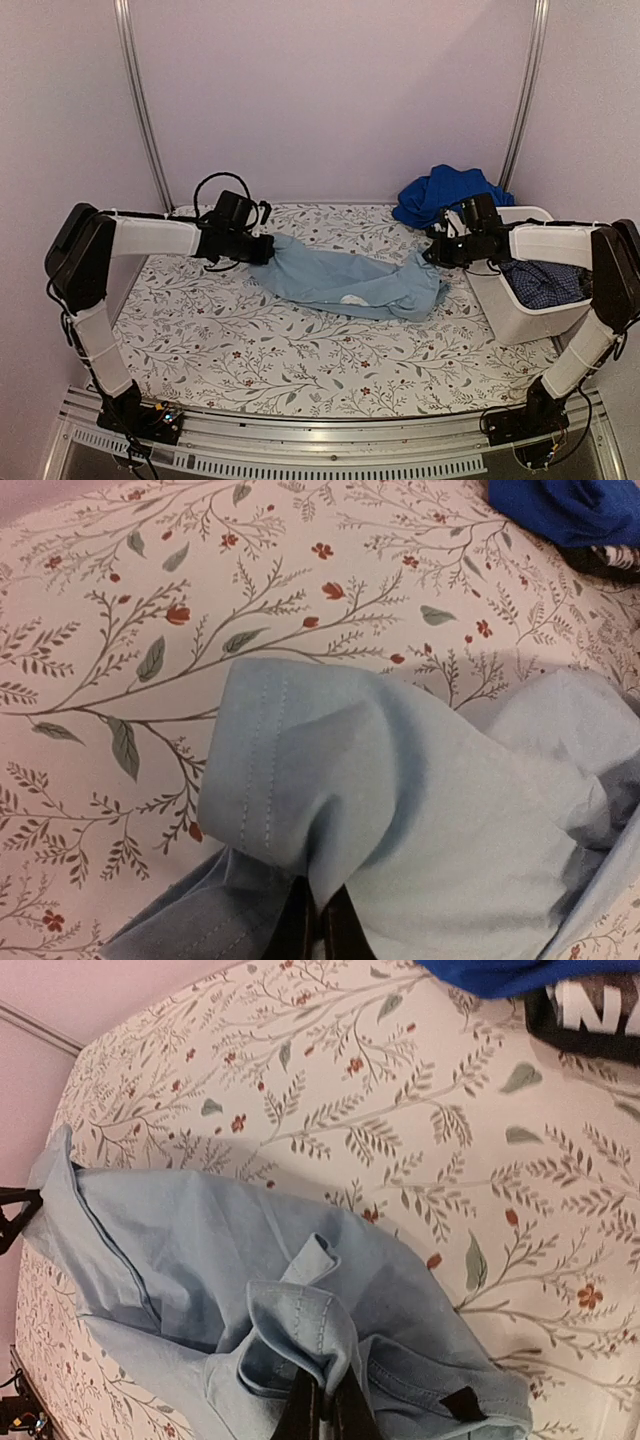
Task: Fold and stack the mixed laundry pile
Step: Adjust the crumpled T-shirt at the center of the board.
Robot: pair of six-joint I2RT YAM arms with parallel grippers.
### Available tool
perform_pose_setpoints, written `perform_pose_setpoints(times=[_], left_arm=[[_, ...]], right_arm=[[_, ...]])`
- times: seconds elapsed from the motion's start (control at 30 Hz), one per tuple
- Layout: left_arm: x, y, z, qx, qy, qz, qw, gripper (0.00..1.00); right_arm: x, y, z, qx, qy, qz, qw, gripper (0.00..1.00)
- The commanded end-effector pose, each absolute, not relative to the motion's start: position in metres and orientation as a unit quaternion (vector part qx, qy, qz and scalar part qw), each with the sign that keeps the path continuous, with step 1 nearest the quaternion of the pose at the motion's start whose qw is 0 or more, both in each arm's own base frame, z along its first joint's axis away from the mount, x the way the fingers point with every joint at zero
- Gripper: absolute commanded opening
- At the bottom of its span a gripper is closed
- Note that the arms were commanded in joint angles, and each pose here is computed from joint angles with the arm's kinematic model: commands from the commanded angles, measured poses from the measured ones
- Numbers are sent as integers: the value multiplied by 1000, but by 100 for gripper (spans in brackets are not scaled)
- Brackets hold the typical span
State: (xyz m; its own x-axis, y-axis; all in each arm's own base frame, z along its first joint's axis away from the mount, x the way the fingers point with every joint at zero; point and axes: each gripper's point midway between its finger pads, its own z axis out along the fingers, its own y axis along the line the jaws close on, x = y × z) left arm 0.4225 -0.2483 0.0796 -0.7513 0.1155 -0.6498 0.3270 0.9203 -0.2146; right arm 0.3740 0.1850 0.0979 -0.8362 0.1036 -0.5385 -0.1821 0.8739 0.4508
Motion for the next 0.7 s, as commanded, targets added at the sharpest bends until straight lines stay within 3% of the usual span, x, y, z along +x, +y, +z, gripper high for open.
perform_pose_setpoints(times=[0.0, 0.27, 0.3, 0.33, 0.47, 0.67], left_arm=[[418, -250, 129, 164, 882, -136, 420, 0], [282, -246, 109, 246, 847, -86, 464, 0], [271, -245, 104, 250, 846, -79, 465, 5], [261, -246, 98, 256, 845, -75, 464, 10], [241, -242, 88, 231, 862, -72, 446, 58], [239, -247, 125, 196, 842, -173, 473, 90]], right_arm=[[417, 191, 142, -66, 900, 257, 345, 0], [352, 174, 143, -61, 900, 270, 338, 0], [340, 175, 141, -63, 898, 281, 332, 0], [330, 176, 133, -60, 900, 292, 319, 0], [296, 178, 105, -54, 907, 312, 278, 0], [277, 171, 77, -44, 919, 302, 251, 0]])
